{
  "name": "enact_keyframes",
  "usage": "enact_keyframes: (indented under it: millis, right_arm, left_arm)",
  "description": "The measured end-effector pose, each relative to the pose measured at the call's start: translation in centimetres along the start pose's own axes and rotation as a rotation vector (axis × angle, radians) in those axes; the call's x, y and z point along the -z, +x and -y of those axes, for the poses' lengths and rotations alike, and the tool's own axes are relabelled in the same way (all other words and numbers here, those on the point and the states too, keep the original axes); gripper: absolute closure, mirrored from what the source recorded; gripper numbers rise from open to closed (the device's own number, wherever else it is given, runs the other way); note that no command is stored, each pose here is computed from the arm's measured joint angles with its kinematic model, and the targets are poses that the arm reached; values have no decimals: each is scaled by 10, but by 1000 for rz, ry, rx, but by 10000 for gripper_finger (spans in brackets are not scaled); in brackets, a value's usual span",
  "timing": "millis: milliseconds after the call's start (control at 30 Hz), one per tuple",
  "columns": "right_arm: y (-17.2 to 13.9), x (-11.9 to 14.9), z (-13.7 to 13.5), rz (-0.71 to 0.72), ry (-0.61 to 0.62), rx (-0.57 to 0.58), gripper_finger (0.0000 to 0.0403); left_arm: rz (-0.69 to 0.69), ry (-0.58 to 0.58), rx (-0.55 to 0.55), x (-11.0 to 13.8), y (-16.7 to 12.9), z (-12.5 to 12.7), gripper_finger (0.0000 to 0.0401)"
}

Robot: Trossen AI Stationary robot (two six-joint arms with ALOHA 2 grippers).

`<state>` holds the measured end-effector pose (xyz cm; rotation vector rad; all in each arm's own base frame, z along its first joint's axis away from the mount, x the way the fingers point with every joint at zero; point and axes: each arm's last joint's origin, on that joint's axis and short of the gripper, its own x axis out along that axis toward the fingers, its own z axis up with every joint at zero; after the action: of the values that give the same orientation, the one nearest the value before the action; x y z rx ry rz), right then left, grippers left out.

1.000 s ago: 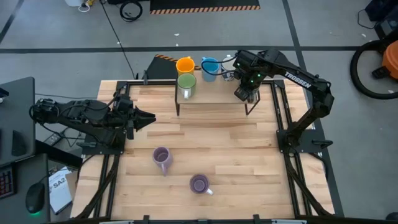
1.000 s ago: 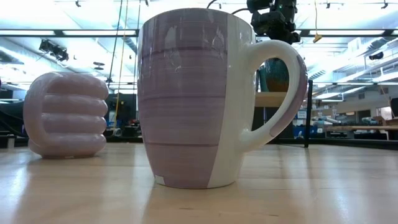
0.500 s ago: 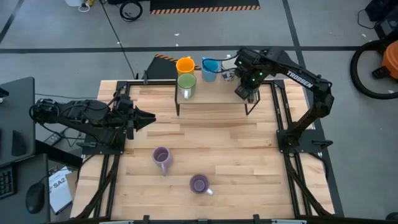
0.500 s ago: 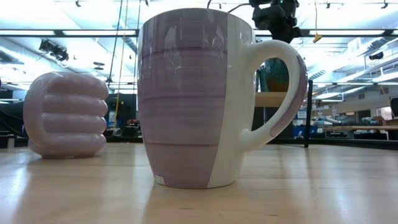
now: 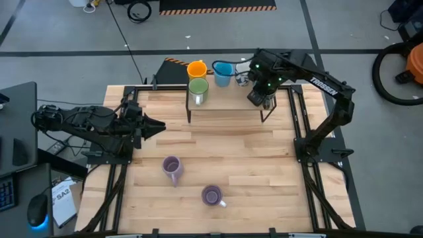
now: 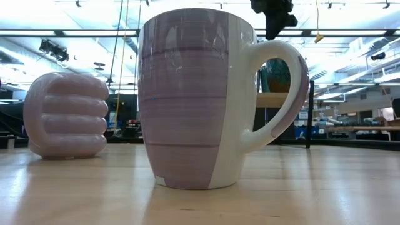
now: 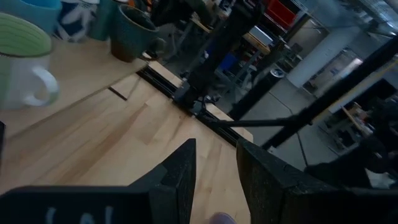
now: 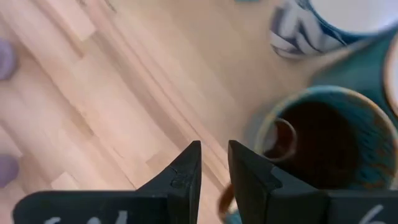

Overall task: Place coffee mugs
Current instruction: Put the purple mug on the shelf

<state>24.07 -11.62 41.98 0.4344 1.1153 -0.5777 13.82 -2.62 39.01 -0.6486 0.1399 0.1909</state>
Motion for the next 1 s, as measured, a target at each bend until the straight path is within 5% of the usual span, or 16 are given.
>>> enact_keyframes:
  millis: [400, 700, 1000]
  right_arm:
    - [-6, -6, -51, 201, -148, -126, 317]
    - [-11, 4, -88, 254, -209, -192, 317]
    - [-17, 19, -115, 258, -201, -243, 317]
  left_arm:
    - [-249, 113, 186, 12, 2, 3, 280]
    - [-534, 66, 127, 44, 20, 7, 280]
    - [-663, 36, 81, 69, 41, 17, 280]
